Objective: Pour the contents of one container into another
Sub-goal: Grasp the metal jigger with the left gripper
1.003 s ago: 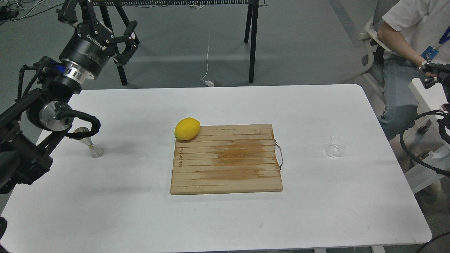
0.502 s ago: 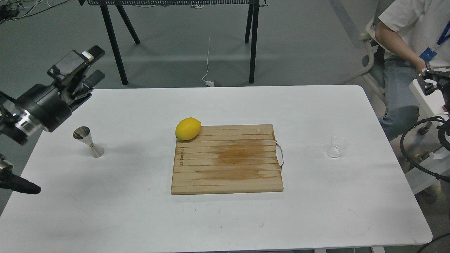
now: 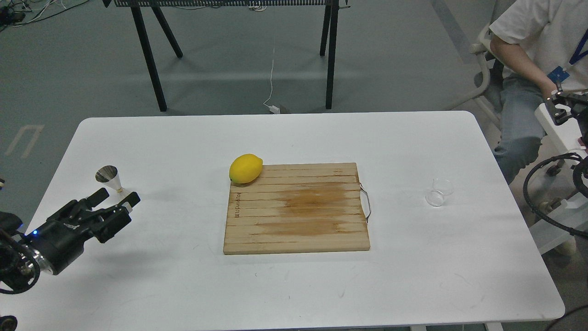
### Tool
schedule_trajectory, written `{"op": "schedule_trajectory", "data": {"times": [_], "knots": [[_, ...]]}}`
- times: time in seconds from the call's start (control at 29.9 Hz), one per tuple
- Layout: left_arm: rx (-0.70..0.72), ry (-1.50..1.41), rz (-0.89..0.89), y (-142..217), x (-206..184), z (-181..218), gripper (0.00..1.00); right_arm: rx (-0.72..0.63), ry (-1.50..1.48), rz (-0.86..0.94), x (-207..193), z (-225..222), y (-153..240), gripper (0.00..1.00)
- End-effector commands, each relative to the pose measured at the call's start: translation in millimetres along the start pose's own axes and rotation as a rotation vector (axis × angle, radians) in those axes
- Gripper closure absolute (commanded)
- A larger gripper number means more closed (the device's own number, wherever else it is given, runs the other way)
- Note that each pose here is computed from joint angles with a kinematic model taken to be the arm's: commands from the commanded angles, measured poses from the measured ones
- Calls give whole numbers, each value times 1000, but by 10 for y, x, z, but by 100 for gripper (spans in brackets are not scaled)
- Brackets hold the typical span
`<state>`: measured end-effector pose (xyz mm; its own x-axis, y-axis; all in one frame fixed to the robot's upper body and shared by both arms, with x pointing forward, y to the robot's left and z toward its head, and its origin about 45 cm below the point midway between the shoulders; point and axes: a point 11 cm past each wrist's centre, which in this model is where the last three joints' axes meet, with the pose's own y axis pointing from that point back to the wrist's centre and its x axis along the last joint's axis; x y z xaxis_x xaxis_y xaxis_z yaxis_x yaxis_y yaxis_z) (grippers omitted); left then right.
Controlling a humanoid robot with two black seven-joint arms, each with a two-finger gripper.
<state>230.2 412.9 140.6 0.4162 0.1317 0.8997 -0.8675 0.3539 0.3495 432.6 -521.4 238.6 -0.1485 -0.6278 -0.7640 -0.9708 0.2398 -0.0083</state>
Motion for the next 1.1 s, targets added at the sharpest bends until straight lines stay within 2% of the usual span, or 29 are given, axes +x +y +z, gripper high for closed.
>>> {"op": "schedule_trajectory", "data": {"times": [0.0,0.1,0.23,0.5,0.67,0.8,1.07], "knots": [[90,-68,-64,57,-300,-318,5,1,-1,0,1,0,1,0],[147,-104,-73,-27,-417,-512,6,1,-1,0,1,0,1,0],[177,-109,-56,-197,-459,-571,6,1,-1,0,1,0,1,0],[226,-140,2,-495,-265,-706,9,2,-1,0,1,-2,1,0],[263,-149,16,-628,-232,-783,14,2,-1,2,6,-3,2,0],[251,-141,20,-713,-251,-721,20,2,-1,2,6,-3,2,0],[248,-132,25,-810,-284,-668,22,3,-2,2,6,-5,2,0]]}}
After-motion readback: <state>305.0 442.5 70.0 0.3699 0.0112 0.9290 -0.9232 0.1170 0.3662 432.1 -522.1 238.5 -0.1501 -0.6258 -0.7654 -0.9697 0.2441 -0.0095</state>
